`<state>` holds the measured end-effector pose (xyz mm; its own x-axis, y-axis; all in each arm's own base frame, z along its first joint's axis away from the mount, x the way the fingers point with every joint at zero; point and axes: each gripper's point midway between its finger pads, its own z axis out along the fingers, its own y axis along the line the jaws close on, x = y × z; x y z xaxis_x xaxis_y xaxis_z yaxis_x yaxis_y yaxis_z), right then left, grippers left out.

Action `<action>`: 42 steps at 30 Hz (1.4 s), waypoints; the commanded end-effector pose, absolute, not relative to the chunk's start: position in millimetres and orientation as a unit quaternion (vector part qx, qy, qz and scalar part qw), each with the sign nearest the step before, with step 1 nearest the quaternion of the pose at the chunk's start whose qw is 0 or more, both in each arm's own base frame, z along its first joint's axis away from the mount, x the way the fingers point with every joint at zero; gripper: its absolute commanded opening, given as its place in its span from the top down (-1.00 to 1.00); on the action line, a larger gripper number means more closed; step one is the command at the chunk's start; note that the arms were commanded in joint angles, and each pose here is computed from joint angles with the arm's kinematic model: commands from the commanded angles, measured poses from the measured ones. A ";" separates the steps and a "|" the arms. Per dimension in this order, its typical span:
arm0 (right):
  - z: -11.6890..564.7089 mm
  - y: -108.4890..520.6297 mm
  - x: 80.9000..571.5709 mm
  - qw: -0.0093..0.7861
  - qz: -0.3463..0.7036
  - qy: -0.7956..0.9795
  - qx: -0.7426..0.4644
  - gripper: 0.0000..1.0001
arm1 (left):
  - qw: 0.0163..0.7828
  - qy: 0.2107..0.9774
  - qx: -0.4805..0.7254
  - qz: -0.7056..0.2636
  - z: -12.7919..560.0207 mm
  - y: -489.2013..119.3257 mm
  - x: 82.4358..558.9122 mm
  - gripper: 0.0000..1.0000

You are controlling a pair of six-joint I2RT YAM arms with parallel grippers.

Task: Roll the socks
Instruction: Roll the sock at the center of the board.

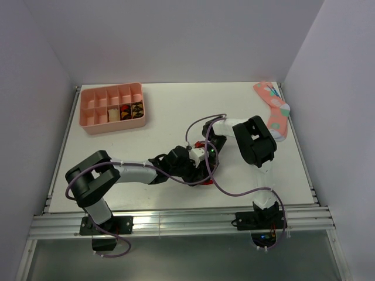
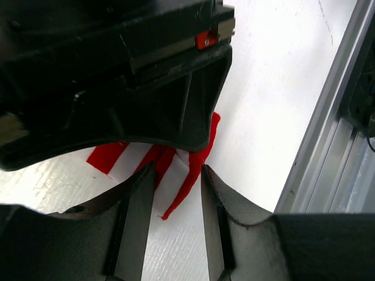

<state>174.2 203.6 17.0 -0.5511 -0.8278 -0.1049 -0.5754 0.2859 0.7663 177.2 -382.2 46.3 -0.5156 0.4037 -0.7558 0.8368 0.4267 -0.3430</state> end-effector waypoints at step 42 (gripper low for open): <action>76.3 133.4 291.5 -0.162 -0.357 -0.868 0.305 -0.24 | 0.098 0.888 0.348 -0.285 -2.3 -382.8 169.7 0.99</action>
